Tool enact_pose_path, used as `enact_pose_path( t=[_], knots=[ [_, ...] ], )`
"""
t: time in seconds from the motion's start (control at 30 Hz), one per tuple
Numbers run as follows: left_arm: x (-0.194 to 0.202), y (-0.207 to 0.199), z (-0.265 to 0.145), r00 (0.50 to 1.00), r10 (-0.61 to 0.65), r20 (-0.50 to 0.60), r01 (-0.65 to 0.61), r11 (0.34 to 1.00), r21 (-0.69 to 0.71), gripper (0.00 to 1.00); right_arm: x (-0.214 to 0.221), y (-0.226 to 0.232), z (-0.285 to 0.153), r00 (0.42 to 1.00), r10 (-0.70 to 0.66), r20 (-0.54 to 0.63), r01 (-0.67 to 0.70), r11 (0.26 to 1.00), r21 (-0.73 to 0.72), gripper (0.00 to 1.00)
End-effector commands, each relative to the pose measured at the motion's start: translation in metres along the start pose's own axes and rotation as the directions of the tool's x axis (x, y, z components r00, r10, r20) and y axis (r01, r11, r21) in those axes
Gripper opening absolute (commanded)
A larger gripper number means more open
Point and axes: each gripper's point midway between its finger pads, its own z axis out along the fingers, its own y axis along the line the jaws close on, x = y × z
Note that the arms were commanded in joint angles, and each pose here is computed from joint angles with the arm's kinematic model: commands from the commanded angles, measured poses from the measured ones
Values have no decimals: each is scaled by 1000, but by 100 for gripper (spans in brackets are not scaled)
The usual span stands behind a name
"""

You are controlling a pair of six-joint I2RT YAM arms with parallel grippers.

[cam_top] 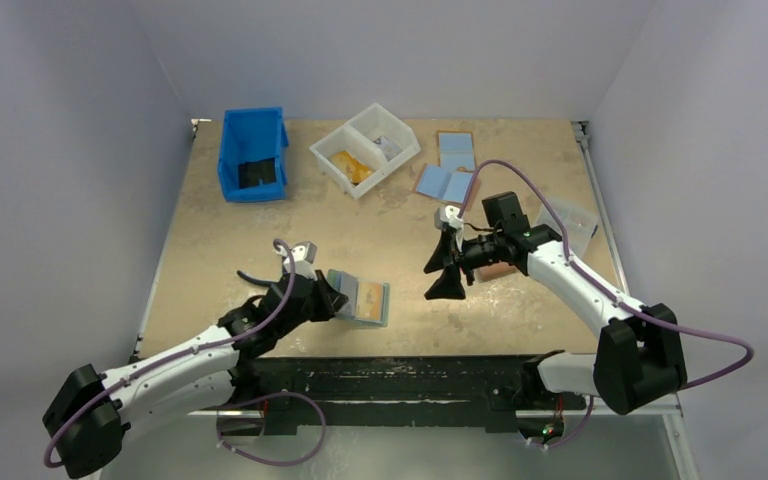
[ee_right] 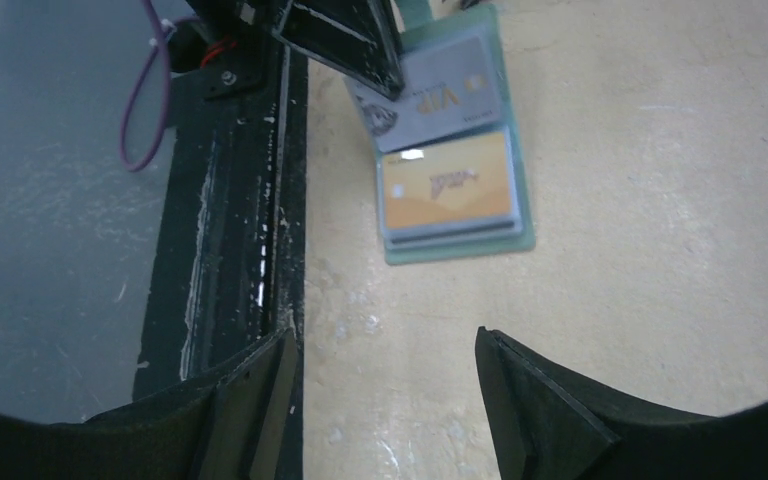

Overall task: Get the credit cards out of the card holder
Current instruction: Remove the credit card from the card holder.

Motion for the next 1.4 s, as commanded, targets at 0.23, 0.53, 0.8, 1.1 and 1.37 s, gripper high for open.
enact_pose_path(
  t=[0.23,0.53,0.8,1.1,1.37],
  knots=[
    [-37,-114,25,981,104,161,-167,878,450,0,-27,-2,17,935,292,202,-287,957,-54,69],
    [-38,-139,24,968,97,233,-218,785,580,0,-5,-21,35,849,501,167,-497,865,-63,64],
    [-39,-145,18,969,61,241,-202,756,623,0,-8,-11,37,832,528,169,-508,849,-148,57],
    [-39,-157,4,976,-42,216,-129,683,718,0,-20,0,33,824,533,191,-493,841,-222,58],
    [-46,-167,-11,972,-82,221,-118,644,756,0,-25,2,30,811,549,200,-504,831,-237,57]
  ],
)
